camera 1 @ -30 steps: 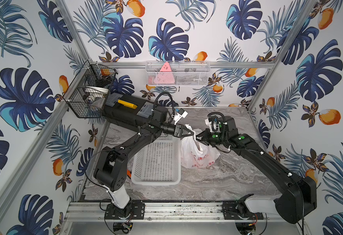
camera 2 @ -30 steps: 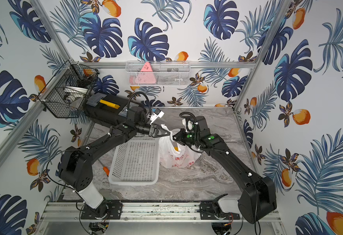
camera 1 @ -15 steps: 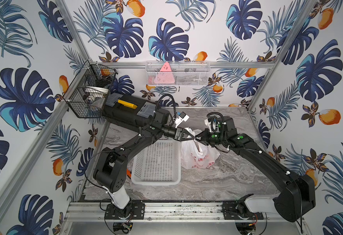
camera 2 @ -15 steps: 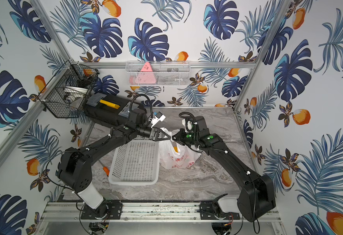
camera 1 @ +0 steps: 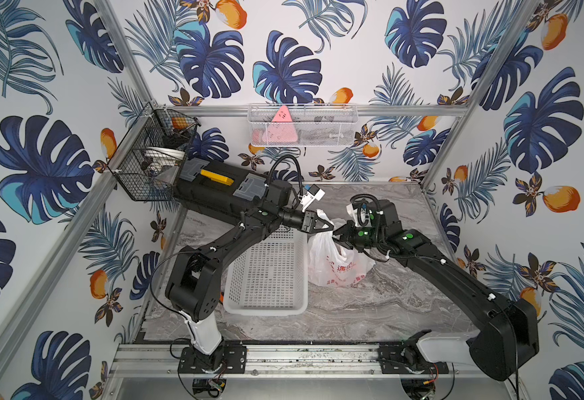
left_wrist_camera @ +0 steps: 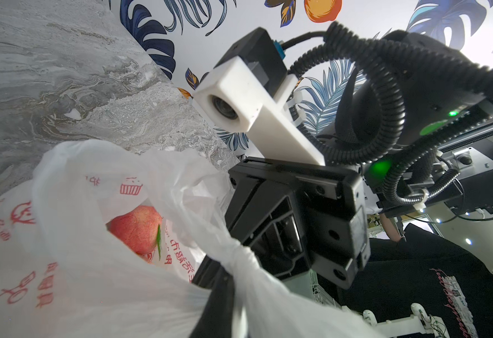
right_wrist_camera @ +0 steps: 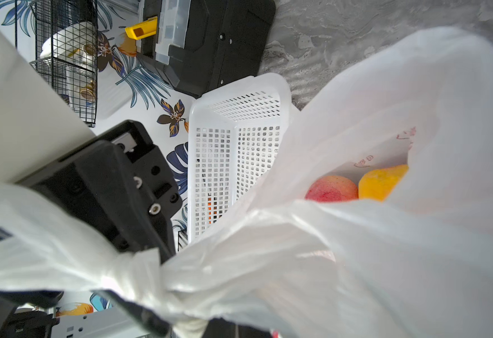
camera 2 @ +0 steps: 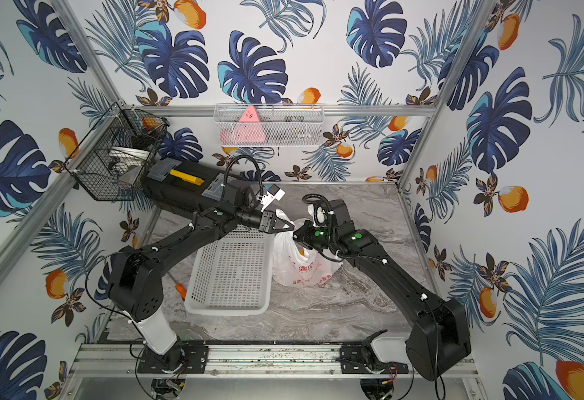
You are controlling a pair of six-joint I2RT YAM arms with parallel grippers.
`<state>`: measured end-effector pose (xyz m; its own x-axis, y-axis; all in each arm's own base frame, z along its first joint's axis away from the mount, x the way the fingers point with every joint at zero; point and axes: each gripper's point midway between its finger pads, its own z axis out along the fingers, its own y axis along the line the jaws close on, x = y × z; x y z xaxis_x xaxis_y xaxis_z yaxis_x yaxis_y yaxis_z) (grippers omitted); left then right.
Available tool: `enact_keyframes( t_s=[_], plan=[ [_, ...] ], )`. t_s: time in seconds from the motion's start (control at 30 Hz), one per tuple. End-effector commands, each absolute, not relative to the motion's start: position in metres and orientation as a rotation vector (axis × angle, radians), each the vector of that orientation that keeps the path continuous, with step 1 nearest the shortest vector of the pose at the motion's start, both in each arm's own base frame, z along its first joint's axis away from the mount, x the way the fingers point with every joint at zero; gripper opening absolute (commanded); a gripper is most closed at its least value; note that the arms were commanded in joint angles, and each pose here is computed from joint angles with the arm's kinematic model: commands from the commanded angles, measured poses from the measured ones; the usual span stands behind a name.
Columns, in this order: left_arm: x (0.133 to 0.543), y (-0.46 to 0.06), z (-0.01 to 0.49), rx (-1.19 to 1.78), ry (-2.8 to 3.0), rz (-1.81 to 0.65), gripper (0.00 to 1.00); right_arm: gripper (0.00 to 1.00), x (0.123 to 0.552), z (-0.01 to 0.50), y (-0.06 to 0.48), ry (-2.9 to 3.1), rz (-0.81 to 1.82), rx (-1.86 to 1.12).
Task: Place the peach into a plastic bag & tie a knot
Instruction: Cross the plastic bag at the center of the board.
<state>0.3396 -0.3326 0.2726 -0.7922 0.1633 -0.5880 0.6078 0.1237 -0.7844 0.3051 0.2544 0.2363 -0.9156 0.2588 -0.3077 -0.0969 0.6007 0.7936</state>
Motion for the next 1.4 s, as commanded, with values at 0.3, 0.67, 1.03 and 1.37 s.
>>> enact_keyframes(
  t_s=[0.3, 0.67, 1.03, 1.37],
  plan=[
    [0.323, -0.326, 0.285, 0.925, 1.895, -1.670, 0.05, 0.32, 0.296, 0.285, 0.217, 2.356, 1.041, -0.187],
    [0.320, -0.324, 0.285, 0.981, 1.872, -1.612, 0.06, 0.67, 0.279, 0.299, 0.205, 2.114, 0.654, -0.741],
    [0.319, -0.327, 0.293, 0.989, 1.829, -1.649, 0.08, 0.75, 0.287, 0.279, 0.249, 2.046, 0.597, -0.988],
    [0.307, -0.326, 0.289, 1.049, 1.824, -1.675, 0.08, 0.69, 0.301, 0.262, 0.244, 2.073, 0.494, -1.022]
  ],
)
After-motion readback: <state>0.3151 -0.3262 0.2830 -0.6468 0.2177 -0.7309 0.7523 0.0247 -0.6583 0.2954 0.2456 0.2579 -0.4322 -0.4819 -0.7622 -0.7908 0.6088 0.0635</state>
